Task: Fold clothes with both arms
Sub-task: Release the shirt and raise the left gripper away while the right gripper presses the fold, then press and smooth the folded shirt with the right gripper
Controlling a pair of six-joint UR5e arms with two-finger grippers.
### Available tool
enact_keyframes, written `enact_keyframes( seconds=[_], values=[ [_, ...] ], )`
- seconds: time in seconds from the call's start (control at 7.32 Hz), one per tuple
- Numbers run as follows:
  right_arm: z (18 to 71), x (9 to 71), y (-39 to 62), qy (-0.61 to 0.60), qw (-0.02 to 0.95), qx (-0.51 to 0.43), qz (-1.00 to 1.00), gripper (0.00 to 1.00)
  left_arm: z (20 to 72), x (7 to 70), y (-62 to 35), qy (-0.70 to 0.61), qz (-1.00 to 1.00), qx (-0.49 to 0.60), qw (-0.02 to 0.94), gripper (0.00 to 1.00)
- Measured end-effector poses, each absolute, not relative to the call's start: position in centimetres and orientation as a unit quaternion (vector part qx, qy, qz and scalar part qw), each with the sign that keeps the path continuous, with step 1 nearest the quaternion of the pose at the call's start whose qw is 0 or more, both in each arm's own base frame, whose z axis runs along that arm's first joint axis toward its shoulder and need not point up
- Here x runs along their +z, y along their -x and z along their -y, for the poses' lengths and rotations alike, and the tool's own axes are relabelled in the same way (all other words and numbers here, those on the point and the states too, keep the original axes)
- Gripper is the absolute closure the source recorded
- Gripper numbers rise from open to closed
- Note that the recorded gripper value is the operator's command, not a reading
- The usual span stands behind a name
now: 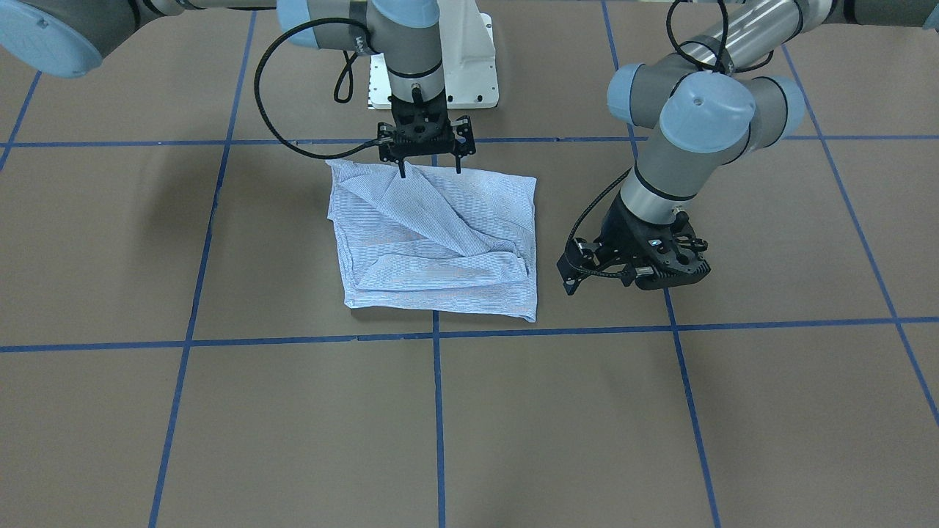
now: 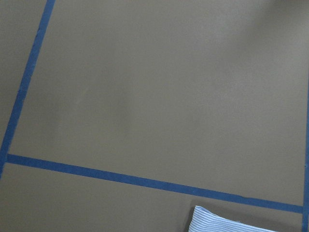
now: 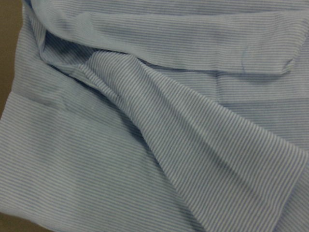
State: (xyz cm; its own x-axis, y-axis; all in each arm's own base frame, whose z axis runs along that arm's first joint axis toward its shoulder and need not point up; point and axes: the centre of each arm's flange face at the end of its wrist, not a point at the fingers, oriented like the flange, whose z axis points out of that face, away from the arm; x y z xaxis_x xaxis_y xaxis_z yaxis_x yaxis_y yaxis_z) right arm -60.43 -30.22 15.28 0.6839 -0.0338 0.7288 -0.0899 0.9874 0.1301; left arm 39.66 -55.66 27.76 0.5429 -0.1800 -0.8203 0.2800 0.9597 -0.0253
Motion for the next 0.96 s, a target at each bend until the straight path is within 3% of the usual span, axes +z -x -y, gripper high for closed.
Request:
enact_keyframes(
  seconds=[0.41,0.96],
  values=[
    [29.7,13.3,65.1,-0.063,0.918,0.055,0.389,0.00,55.6,28.0,-39.6,-0.053,-0.459,-0.131,0.877,0.00],
    [31.4,15.4,67.0,-0.064,0.926,0.062,0.366,0.00,55.6,28.0,-39.6,-0.052,-0.459,-0.132,0.877,0.00]
  ],
)
